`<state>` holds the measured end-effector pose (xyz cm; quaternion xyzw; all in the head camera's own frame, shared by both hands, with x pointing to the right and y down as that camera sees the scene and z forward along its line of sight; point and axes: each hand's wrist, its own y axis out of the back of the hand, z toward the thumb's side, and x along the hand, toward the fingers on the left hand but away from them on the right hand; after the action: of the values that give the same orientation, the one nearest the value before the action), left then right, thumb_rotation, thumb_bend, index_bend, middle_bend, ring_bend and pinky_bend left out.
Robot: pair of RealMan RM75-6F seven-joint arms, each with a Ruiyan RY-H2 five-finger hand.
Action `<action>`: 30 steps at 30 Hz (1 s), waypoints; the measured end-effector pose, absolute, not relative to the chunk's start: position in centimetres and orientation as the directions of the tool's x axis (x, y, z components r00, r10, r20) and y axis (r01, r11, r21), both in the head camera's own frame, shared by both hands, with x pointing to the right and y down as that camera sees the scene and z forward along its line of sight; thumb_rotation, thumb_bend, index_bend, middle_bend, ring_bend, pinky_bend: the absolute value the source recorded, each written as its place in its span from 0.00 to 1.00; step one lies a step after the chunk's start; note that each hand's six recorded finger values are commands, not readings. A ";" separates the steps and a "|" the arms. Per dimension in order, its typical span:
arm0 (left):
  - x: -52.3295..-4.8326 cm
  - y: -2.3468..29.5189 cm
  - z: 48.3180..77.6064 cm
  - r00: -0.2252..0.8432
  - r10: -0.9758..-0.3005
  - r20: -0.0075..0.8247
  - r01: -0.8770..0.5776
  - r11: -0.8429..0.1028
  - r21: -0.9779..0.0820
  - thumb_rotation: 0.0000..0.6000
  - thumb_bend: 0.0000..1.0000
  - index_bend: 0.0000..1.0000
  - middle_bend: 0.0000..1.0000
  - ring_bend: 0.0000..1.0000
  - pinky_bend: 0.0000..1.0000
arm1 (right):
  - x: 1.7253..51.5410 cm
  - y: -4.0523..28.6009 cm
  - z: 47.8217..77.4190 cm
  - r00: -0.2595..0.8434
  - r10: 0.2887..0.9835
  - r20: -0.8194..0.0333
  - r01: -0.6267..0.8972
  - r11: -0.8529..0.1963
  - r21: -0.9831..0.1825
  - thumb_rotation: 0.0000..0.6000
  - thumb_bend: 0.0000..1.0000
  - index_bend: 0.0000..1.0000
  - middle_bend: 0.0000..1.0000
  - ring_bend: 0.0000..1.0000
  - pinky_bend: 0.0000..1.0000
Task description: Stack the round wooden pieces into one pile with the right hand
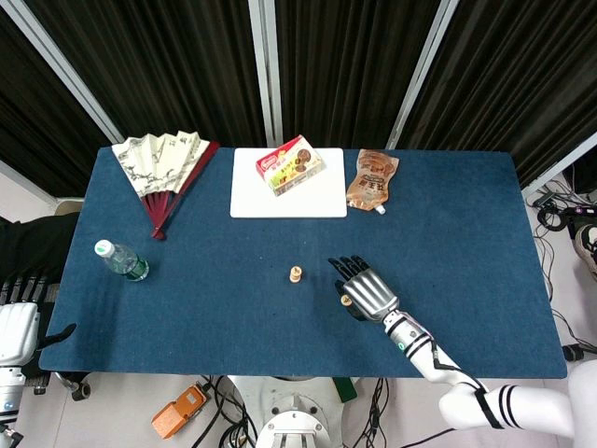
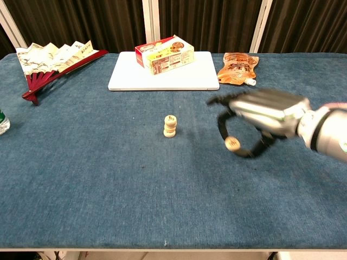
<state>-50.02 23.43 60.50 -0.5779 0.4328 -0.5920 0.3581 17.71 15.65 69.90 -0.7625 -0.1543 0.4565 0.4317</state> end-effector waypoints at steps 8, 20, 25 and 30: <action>-50.1 23.6 60.1 -0.079 -0.926 0.369 -0.072 -0.364 -0.929 1.00 0.00 0.11 0.09 0.06 0.00 | 12.3 11.9 68.9 0.569 0.631 -0.528 -0.135 -0.562 -0.816 1.00 0.50 0.56 0.11 0.15 0.17; -50.5 23.8 60.3 -0.091 -0.921 0.379 -0.071 -0.373 -0.925 1.00 0.00 0.11 0.09 0.06 0.00 | 7.6 9.9 71.1 0.536 0.616 -0.577 -0.169 -0.591 -0.788 1.00 0.50 0.53 0.11 0.15 0.17; -50.5 23.8 60.3 -0.092 -0.922 0.377 -0.072 -0.371 -0.926 1.00 0.00 0.11 0.09 0.06 0.00 | 7.3 9.6 71.2 0.529 0.620 -0.580 -0.172 -0.591 -0.788 1.00 0.50 0.53 0.11 0.15 0.17; -50.5 23.8 60.4 -0.092 -0.921 0.379 -0.073 -0.374 -0.925 1.00 0.00 0.11 0.09 0.06 0.00 | 7.3 9.5 71.3 0.523 0.621 -0.584 -0.174 -0.593 -0.786 1.00 0.50 0.51 0.11 0.15 0.17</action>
<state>-50.53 23.79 60.39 -0.5733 0.4331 -0.5986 0.3542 7.33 9.50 71.26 -0.7613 -0.1468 0.4658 0.4265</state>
